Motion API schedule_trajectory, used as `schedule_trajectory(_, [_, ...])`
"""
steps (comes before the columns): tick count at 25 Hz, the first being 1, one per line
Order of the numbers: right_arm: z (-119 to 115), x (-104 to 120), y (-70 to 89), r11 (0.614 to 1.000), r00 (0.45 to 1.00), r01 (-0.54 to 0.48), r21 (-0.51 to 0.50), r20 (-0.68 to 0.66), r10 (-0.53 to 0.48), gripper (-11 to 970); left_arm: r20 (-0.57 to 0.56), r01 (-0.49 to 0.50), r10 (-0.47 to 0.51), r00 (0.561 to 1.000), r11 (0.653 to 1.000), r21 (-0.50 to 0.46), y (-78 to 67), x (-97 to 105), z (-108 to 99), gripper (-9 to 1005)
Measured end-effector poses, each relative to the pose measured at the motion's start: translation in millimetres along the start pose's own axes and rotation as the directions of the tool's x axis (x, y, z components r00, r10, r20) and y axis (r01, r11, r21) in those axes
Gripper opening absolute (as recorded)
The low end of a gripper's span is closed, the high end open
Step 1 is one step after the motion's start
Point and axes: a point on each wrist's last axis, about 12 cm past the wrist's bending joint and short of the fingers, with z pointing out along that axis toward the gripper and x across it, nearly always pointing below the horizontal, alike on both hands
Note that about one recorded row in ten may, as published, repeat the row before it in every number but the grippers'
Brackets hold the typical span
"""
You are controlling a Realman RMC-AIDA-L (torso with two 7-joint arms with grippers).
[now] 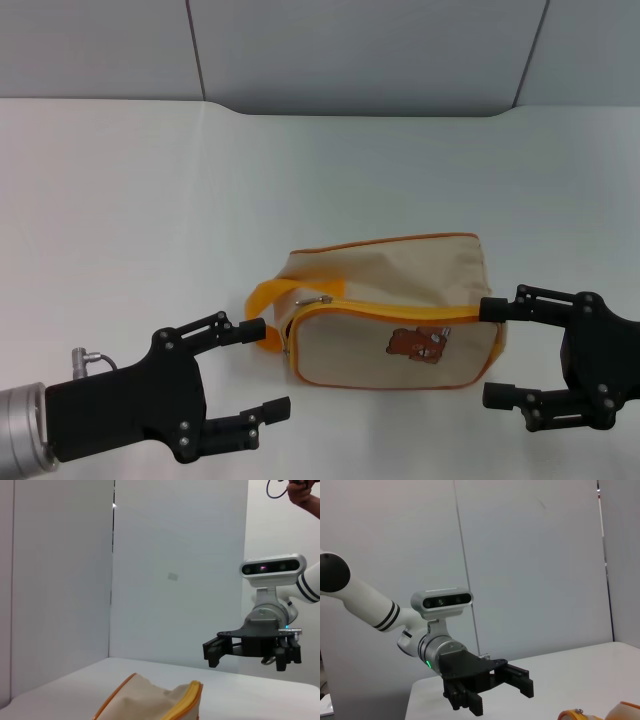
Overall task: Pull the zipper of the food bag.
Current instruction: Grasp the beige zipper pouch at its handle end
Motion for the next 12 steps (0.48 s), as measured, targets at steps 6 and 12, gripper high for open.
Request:
schedule_trajectory(6, [0.3, -0.3, -0.3, 1.0, 1.0, 0.002, 0.002, 0.002, -0.002, 843, -0.008, -0.004, 0.004, 1.0, 1.0, -0.017, -0.5, 3.7, 0.9, 811])
schedule_trajectory(12, [0.4, -0.6, -0.5, 1.0, 1.0, 0.002, 0.008, 0.008, -0.003, 843, -0.005, 0.003, -0.003, 1.0, 0.997, -0.074, 1.7, 8.1, 2.1, 810])
